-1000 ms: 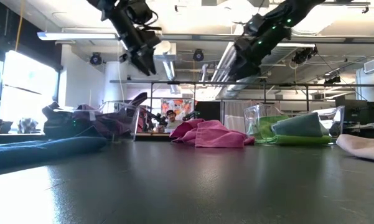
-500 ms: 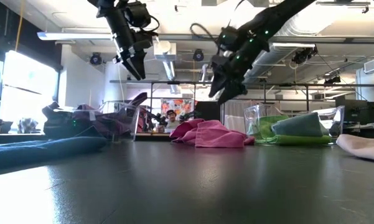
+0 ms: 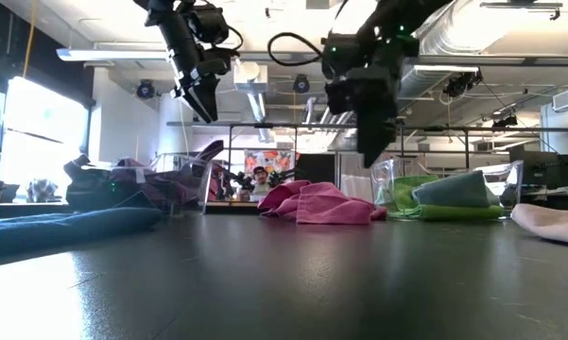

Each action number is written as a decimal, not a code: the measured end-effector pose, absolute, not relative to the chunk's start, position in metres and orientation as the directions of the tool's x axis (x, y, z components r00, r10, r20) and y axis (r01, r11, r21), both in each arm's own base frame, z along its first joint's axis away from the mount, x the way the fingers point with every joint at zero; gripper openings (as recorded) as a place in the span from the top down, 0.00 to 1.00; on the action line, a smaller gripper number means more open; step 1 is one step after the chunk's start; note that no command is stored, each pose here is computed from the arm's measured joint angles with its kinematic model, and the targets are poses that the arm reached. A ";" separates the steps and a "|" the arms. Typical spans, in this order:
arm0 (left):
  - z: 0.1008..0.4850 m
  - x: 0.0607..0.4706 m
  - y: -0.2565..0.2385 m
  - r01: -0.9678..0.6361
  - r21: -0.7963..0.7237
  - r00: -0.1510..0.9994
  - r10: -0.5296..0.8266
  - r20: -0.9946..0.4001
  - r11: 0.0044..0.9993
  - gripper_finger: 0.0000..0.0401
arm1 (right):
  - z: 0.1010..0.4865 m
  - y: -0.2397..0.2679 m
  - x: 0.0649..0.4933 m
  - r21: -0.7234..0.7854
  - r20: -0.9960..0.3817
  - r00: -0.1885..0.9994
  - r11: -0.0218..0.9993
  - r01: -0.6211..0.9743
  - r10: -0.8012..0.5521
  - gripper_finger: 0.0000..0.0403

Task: Sort towels by color in basket
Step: Put the light pink microfiber towel into the right transparent bin

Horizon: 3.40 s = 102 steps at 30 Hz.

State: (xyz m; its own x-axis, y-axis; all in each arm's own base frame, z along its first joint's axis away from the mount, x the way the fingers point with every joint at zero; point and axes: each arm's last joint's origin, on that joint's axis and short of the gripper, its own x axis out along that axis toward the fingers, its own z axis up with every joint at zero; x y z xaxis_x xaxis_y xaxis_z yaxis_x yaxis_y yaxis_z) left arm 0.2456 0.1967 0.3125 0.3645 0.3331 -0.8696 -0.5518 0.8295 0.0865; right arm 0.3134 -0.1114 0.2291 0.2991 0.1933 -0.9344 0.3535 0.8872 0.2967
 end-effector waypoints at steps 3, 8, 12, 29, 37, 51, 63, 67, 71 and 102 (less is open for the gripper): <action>0.313 0.246 0.196 -0.550 0.087 0.365 0.332 -0.870 0.831 0.64 | 0.228 -0.094 0.313 0.297 -0.946 0.233 0.894 0.337 0.226 0.35; 0.313 0.247 0.195 -0.538 0.091 0.367 0.330 -0.870 0.838 0.64 | 0.227 -0.073 0.311 0.297 -0.953 0.148 0.905 0.304 0.263 0.35; 0.313 0.251 0.190 -0.507 0.101 0.373 0.323 -0.870 0.856 0.64 | 0.229 -0.067 0.309 0.297 -0.955 0.122 0.892 0.340 0.271 0.35; 0.313 0.263 0.173 -0.409 0.122 0.395 0.296 -0.869 0.905 0.64 | 0.244 0.015 0.222 0.366 -0.930 0.220 0.672 0.644 0.296 0.35; 0.313 0.269 0.164 -0.381 0.113 0.410 0.278 -0.869 0.917 0.64 | 0.213 0.069 0.195 0.316 -0.919 0.104 0.553 0.771 0.380 0.35; 0.313 0.277 0.152 -0.340 0.116 0.433 0.265 -0.861 0.933 0.64 | 0.133 0.080 0.176 0.235 -0.903 0.027 0.442 0.866 0.429 0.45; 0.312 0.277 0.148 -0.328 0.111 0.424 0.252 -0.870 0.938 0.64 | 0.112 0.071 0.176 0.125 -0.914 -0.061 0.421 0.898 0.401 0.79; 0.312 0.279 0.145 -0.314 0.110 0.429 0.244 -0.870 0.943 0.64 | 0.111 0.060 0.179 0.155 -0.908 -0.041 0.425 0.892 0.417 0.91; 0.313 0.281 0.142 -0.299 0.113 0.436 0.241 -0.867 0.948 0.64 | 0.117 0.052 0.189 0.255 -0.906 0.055 0.440 0.861 0.419 0.98; 0.316 0.287 0.140 -0.258 0.096 0.501 0.218 -0.837 0.961 0.64 | 0.440 -0.060 0.153 0.320 -0.557 0.592 0.507 0.800 -0.583 1.00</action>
